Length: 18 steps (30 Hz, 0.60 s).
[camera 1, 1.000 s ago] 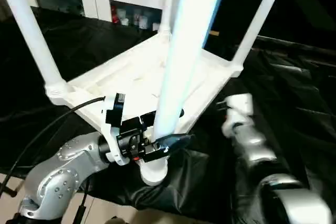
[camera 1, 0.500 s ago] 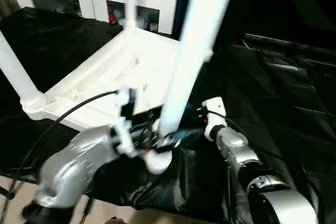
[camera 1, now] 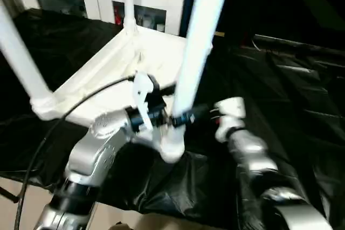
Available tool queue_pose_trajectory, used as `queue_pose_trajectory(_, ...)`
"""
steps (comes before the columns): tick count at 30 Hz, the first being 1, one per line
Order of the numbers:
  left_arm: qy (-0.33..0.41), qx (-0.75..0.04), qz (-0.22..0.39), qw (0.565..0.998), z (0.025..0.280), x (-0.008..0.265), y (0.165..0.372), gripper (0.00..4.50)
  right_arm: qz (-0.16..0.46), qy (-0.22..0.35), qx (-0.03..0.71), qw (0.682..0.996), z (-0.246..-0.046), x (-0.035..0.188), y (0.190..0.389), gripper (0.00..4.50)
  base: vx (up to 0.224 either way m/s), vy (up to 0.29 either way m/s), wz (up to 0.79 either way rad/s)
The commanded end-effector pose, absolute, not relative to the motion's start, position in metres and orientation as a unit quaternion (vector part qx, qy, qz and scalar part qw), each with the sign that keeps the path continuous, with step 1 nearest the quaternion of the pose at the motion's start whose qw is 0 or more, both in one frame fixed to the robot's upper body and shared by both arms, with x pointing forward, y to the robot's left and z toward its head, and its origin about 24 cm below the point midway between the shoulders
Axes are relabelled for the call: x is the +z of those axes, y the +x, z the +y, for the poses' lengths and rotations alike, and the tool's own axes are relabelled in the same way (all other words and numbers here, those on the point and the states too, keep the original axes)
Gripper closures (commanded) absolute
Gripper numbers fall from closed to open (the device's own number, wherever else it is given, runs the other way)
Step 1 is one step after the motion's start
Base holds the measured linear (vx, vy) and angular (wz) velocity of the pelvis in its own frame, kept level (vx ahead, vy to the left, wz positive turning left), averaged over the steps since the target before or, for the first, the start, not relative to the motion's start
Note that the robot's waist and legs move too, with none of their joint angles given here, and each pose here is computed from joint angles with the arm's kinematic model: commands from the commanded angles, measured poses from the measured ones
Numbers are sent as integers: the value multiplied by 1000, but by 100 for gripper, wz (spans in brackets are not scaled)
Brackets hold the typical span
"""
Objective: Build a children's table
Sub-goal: Rotate table base
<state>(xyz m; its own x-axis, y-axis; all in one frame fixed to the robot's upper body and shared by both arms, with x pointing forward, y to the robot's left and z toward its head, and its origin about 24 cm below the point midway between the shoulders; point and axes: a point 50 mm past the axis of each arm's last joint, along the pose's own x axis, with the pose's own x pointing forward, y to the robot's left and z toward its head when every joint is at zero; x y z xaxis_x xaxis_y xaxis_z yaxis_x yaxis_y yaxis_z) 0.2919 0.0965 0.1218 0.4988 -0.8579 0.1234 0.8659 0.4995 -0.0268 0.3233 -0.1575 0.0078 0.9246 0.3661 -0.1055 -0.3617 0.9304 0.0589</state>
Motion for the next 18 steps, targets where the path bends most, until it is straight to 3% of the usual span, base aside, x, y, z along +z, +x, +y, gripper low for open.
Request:
queue_pose_trajectory(1, -48, -488, -52, 870, 98, 121, 292, 4, 38, 26, 182, 982, -167, 15, 320, 0, 0, 0, 0)
queue_pose_trajectory(5, -42, -501, -60, 862, 98, 119, 284, 4, 26, 24, 185, 982, -171, 19, 314, 0, 0, 0, 0)
queue_pose_trajectory(8, -77, -541, -14, 838, 113, 107, 252, 4, 15, 26, 217, 976, -174, 29, 293, 0, 0, 0, 0)
queue_pose_trajectory(13, -80, -522, 9, 849, 131, 99, 235, 4, 24, 25, 241, 970, -175, 32, 274, 0, 0, 0, 0)
queue_pose_trajectory(15, -74, -484, 13, 872, 145, 96, 226, 4, 37, 19, 249, 968, -177, 32, 261, 0, 0, 0, 0)
queue_pose_trajectory(18, -65, -437, 6, 897, 157, 96, 224, 4, 42, 8, 247, 968, -179, 32, 255, 0, 0, 0, 0)
